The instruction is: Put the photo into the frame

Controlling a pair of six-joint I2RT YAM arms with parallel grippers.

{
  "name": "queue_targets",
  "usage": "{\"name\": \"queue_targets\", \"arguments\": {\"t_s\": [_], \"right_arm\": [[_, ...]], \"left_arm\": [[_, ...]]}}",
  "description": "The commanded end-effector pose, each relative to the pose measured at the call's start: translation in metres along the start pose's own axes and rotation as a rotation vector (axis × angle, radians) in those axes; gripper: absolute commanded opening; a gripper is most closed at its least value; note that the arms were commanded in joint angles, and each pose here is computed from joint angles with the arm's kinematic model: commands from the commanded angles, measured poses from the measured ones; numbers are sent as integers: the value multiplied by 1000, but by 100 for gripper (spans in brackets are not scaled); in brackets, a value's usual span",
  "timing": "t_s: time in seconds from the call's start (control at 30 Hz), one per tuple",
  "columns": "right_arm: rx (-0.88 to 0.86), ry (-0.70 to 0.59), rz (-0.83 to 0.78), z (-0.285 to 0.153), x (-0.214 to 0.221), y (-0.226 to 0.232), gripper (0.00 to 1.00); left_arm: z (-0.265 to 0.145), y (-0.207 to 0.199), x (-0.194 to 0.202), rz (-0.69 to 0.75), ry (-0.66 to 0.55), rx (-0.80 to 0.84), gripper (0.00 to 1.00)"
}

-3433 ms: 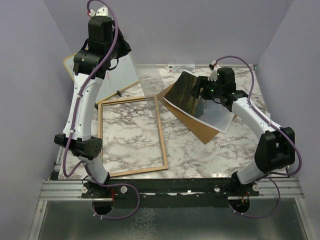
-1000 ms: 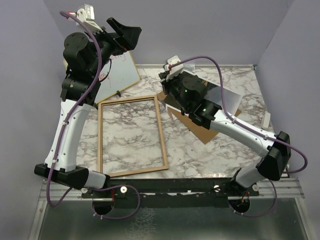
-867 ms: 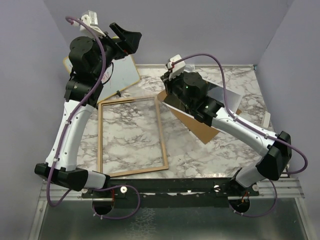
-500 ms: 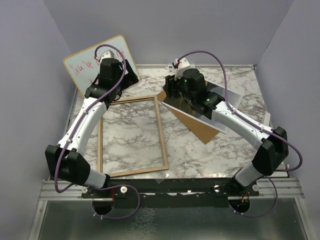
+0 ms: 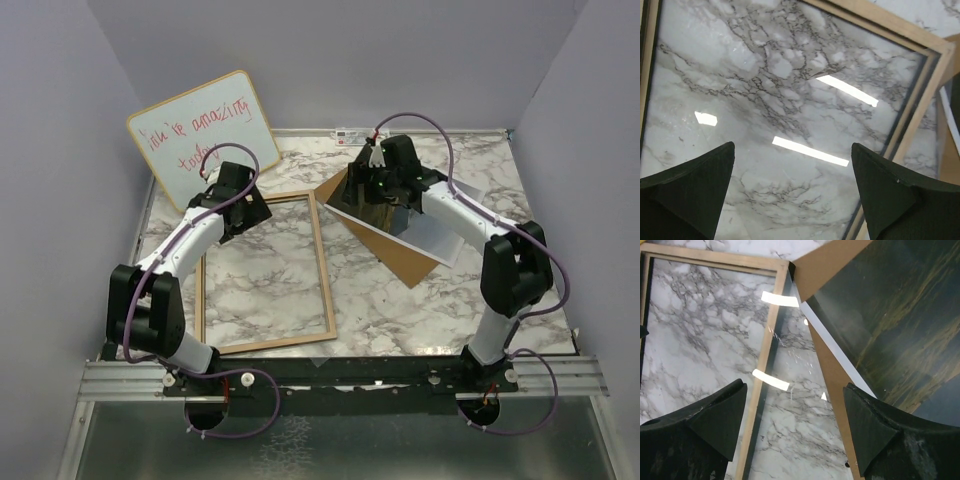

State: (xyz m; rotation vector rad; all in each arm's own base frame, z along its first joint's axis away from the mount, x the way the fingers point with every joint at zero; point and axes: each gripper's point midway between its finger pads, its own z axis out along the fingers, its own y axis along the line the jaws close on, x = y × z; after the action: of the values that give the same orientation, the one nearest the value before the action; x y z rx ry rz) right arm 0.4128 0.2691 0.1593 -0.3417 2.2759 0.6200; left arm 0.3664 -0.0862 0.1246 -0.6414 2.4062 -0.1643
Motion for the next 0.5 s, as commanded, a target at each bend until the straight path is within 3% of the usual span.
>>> {"name": "queue_targets", "arguments": {"t_s": [0.0, 0.27, 0.47], "right_arm": [[-102, 128, 104, 9, 25, -6, 83], [-109, 181, 175, 24, 38, -20, 83], [-123, 221, 216, 35, 46, -21, 83]], "left_arm": [[5, 32, 24, -31, 54, -94, 99], [8, 62, 66, -108, 125, -160, 99], [14, 50, 86, -160, 128, -4, 99]]}}
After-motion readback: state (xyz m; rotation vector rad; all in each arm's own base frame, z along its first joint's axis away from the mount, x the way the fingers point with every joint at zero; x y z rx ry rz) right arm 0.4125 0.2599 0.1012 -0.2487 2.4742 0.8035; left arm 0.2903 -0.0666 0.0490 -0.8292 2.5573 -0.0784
